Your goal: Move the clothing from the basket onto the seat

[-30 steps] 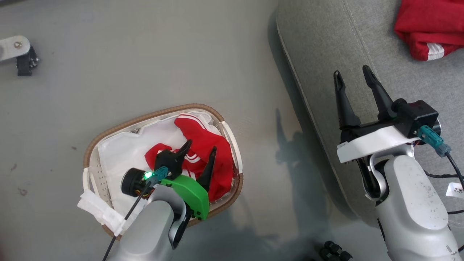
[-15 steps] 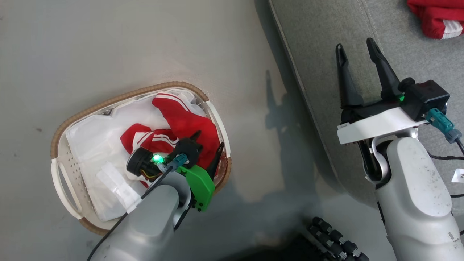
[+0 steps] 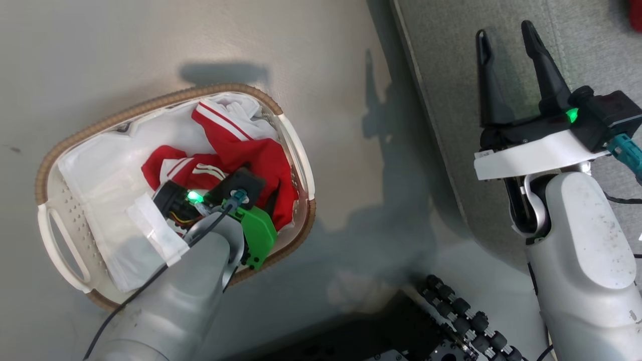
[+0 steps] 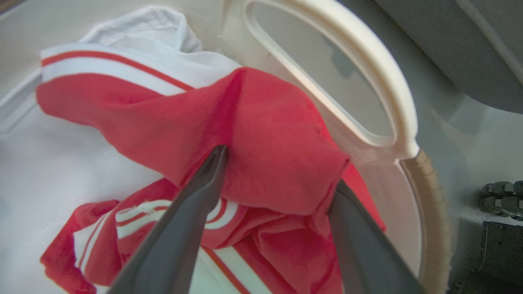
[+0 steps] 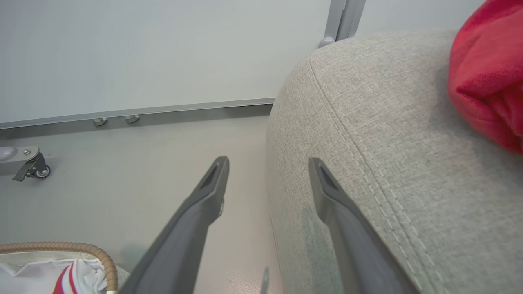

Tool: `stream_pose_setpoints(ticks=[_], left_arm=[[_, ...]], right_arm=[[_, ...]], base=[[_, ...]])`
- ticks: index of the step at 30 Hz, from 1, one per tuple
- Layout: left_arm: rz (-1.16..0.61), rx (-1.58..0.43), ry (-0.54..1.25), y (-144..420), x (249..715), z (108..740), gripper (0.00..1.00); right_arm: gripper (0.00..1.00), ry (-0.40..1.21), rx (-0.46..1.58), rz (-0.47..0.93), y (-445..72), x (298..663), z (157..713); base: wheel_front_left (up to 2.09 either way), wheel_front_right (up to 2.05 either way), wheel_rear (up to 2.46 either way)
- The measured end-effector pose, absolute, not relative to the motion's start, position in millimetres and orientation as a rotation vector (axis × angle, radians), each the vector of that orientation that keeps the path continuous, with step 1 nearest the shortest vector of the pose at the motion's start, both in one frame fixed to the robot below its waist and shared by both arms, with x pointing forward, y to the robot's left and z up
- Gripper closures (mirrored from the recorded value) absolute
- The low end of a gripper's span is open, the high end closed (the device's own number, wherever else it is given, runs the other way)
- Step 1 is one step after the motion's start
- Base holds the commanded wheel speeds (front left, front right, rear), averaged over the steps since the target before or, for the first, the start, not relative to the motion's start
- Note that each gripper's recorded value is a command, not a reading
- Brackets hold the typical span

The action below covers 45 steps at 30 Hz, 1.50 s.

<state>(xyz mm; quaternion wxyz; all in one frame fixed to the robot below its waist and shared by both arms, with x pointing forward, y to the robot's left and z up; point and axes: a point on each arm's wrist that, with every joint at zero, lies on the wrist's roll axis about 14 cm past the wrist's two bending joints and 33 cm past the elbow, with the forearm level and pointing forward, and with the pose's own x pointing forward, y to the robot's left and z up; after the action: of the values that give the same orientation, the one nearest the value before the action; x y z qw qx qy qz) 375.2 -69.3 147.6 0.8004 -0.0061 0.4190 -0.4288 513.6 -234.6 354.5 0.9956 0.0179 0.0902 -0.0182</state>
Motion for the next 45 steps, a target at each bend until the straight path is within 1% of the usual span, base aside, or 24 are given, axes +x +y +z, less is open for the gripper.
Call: stream_pose_setpoints(ticks=[6,11,17,18,19,20,30,34,45], left_arm=[[-0.921,-0.004,0.912,-70.5,382.8,131.7,0.0],[-0.937,0.042,0.98,-60.8,370.8,113.5,0.0],[-0.942,0.044,0.997,-59.4,370.8,110.5,0.0],[-0.938,0.044,1.0,-58.2,370.8,110.6,0.52],[-0.941,0.047,1.0,-57.8,370.6,111.4,0.91],[-0.936,0.045,1.0,-57.4,371.5,112.4,1.0],[-0.863,-0.063,0.93,-64.9,381.3,149.5,1.0],[-0.835,-0.096,0.89,-66.6,385.2,170.6,1.0],[-0.718,-0.143,0.779,-48.0,392.2,229.2,1.0]], right_arm=[[0.0,0.171,0.02,-0.027,-235.9,522.4,348.9],[0.0,0.166,0.019,-0.008,-230.3,527.5,345.4],[0.0,0.167,0.023,-0.001,-227.4,528.5,343.0],[0.0,0.167,0.024,0.0,-226.9,528.5,343.3],[0.0,0.166,0.025,0.001,-226.6,528.4,344.1],[0.0,0.165,0.026,0.001,-226.4,528.4,344.9],[0.0,0.128,0.04,-0.013,-227.8,524.5,371.1],[0.0,0.115,0.052,-0.015,-225.9,518.9,383.7],[0.0,0.087,0.088,-0.012,-217.0,493.4,415.7]], base=[[0.0,0.0,0.0],[0.0,0.0,0.0],[0.0,0.0,0.0],[0.0,0.0,0.0],[0.0,0.0,0.0],[0.0,0.0,0.0],[0.0,0.0,0.0],[0.0,0.0,0.0],[0.0,0.0,0.0]])
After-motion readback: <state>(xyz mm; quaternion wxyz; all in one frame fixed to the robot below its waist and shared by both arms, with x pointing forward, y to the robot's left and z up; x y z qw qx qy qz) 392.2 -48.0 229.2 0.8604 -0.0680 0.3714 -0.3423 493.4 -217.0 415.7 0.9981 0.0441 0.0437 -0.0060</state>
